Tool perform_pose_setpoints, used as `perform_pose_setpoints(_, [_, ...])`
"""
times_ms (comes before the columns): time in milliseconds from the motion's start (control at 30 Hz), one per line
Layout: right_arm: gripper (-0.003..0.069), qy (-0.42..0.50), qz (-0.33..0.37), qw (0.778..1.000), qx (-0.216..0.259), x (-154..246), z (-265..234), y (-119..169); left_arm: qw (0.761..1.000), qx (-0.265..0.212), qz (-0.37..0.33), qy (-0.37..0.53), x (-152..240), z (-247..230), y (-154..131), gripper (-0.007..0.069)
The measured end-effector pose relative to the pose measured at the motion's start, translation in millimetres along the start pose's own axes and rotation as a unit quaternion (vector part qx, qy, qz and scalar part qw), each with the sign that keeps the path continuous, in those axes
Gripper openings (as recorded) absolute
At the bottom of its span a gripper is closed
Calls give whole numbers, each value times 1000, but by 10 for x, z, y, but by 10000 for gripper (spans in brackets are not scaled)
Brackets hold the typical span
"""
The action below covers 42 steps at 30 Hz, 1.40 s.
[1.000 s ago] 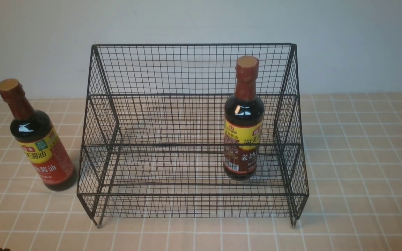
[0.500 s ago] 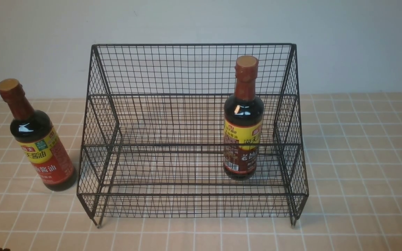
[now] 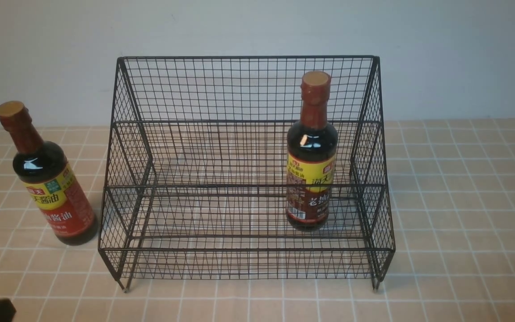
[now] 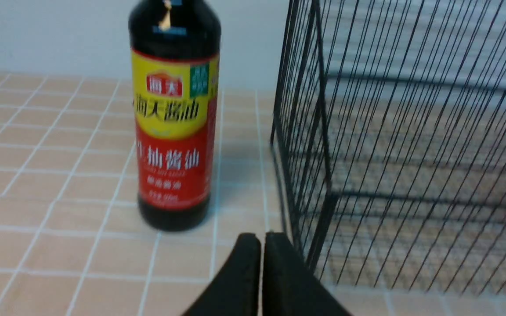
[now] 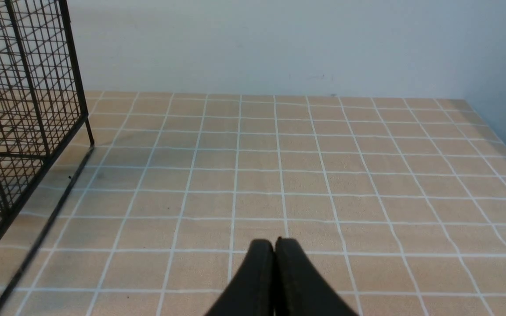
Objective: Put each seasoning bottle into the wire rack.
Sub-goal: Use the left arm to grab the condiment bottle closest to it
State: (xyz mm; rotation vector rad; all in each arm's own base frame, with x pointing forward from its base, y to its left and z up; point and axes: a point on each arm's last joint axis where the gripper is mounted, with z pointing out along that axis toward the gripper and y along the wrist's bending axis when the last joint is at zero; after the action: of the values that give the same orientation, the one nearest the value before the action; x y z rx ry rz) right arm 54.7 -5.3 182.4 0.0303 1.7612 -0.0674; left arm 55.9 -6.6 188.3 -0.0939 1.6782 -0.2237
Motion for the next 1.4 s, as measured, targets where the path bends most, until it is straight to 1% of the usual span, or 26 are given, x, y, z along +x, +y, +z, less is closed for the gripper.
perform_pose_setpoints(33, [-14, 0, 0, 1000, 0, 0, 0, 0, 1000, 0, 0, -4, -8, 0, 0, -7])
perform_pose_setpoints(100, [-14, 0, 0, 1000, 0, 0, 0, 0, 998, 2, -35, -60, -109, -7, 0, -7])
perform_pose_setpoints(200, [-14, 0, 0, 1000, 0, 0, 0, 0, 990, -1, -52, -132, -237, -32, 14, -7])
perform_pose_setpoints(267, [-14, 0, 0, 1000, 0, 0, 0, 0, 978, -7, -54, -203, -361, -75, 32, -7])
perform_pose_setpoints(333, [-14, 0, 0, 1000, 0, 0, 0, 0, 960, -16, -47, -274, -478, -138, 51, -7])
perform_pose_setpoints(400, [-14, 0, 0, 1000, 0, 0, 0, 0, 950, -27, -34, -310, -547, -163, 64, -7])
perform_pose_setpoints(500, [-14, 0, 0, 1000, 0, 0, 0, 0, 957, -43, 5, -287, -657, -81, 44, -7])
perform_pose_setpoints(533, [-14, 0, 0, 1000, 0, 0, 0, 0, 958, -44, 5, -283, -666, -73, 42, -6])
perform_pose_setpoints(600, [-14, 0, 0, 1000, 0, 0, 0, 0, 968, -51, 33, -245, -770, 52, 15, 2])
perform_pose_setpoints(700, [-14, 0, 0, 1000, 0, 0, 0, 0, 979, -62, 47, -191, -833, 268, 10, 36])
perform_pose_setpoints(733, [-14, 0, 0, 1000, 0, 0, 0, 0, 979, -62, 47, -189, -846, 282, 8, 43])
perform_pose_setpoints(800, [-14, 0, 0, 1000, 0, 0, 0, 0, 985, -73, 53, -149, -857, 486, 21, 106])
perform_pose_setpoints(867, [-14, 0, 0, 1000, 0, 0, 0, 0, 987, -80, 56, -130, -846, 609, 36, 150])
perform_pose_setpoints(933, [-14, 0, 0, 1000, 0, 0, 0, 0, 988, -91, 61, -105, -820, 795, 61, 251])
perform_pose_setpoints(967, [-14, 0, 0, 1000, 0, 0, 0, 0, 988, -93, 62, -105, -828, 822, 63, 267])
perform_pose_setpoints(1000, [-14, 0, 0, 1000, 0, 0, 0, 0, 989, -98, 65, -92, -813, 927, 77, 335])
perform_pose_setpoints(1033, [-14, 0, 0, 1000, 0, 0, 0, 0, 989, -100, 66, -90, -821, 979, 81, 375])
perform_pose_setpoints(1067, [-14, 0, 0, 1000, 0, 0, 0, 0, 989, -101, 66, -90, -821, 992, 82, 383])
perform_pose_setpoints(1100, [-14, 0, 0, 1000, 0, 0, 0, 0, 989, -105, 69, -83, -819, 1091, 93, 449])
perform_pose_setpoints(1133, [-14, 0, 0, 1000, 0, 0, 0, 0, 989, -107, 70, -78, -818, 1164, 99, 482])
perform_pose_setpoints(1200, [-14, 0, 0, 1000, 0, 0, 0, 0, 989, -111, 71, -69, -815, 1271, 108, 529])
perform_pose_setpoints(1267, [-14, 0, 0, 1000, 0, 0, 0, 0, 989, -115, 70, -61, -806, 1370, 120, 561])
perform_pose_setpoints(1400, [-14, 0, 0, 1000, 0, 0, 0, 0, 989, -124, 67, -39, -761, 1555, 148, 583])
